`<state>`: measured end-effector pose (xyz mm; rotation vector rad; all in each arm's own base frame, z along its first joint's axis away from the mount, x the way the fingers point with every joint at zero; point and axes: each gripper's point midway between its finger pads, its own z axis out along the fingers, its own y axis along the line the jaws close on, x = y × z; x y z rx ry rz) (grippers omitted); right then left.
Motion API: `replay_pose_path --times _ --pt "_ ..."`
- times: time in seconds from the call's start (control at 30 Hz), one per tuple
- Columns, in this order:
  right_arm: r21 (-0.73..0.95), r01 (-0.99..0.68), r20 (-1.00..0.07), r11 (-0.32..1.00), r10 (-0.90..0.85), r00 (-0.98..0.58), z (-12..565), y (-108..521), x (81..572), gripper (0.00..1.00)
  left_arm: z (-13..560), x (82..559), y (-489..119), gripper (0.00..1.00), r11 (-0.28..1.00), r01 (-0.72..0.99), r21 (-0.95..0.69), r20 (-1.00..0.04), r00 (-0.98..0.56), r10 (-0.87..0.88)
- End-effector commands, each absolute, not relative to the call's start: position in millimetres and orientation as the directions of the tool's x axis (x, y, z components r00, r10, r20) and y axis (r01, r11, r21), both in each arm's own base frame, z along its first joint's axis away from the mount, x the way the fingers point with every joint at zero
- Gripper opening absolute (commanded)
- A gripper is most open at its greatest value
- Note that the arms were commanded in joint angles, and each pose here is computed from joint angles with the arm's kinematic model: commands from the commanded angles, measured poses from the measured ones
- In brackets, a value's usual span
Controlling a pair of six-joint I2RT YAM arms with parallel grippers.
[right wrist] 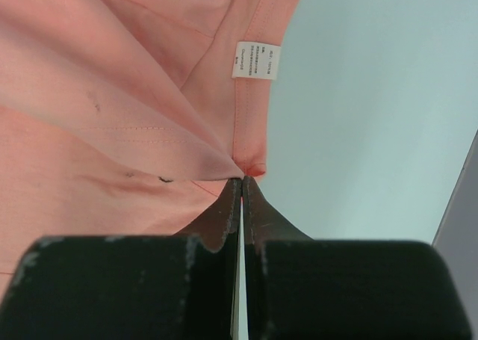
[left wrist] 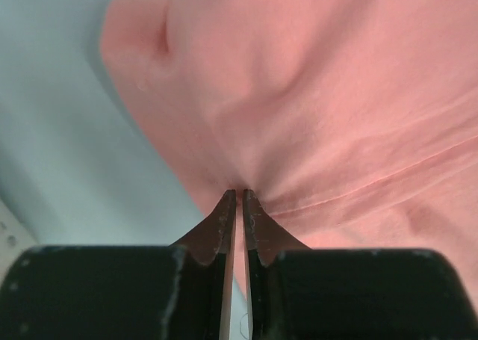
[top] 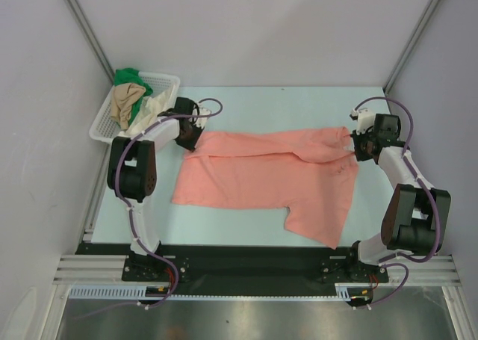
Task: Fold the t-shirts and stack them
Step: Fold the tshirt
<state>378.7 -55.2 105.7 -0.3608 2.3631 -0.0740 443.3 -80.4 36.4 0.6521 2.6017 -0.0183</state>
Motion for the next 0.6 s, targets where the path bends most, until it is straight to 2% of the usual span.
replay_pose_path --times 0.0,0.37,0.57 --pt "-0.176 -0.212 -0.683 0.961 -0.275 -0.677 116 -62 384 0.0 24 434 -78 0.11 0.88 0.468 0.079 -0.412 -0.789 0.456" --pt "-0.168 -0.216 -0.68 0.962 -0.272 -0.681 111 -60 381 0.0 6 425 -70 0.11 0.887 0.453 0.095 -0.365 -0.813 0.454" --pt "-0.158 -0.169 -0.692 0.973 -0.231 -0.684 114 -70 391 0.0 7 435 -53 0.12 0.876 0.444 0.189 -0.359 -0.799 0.482"
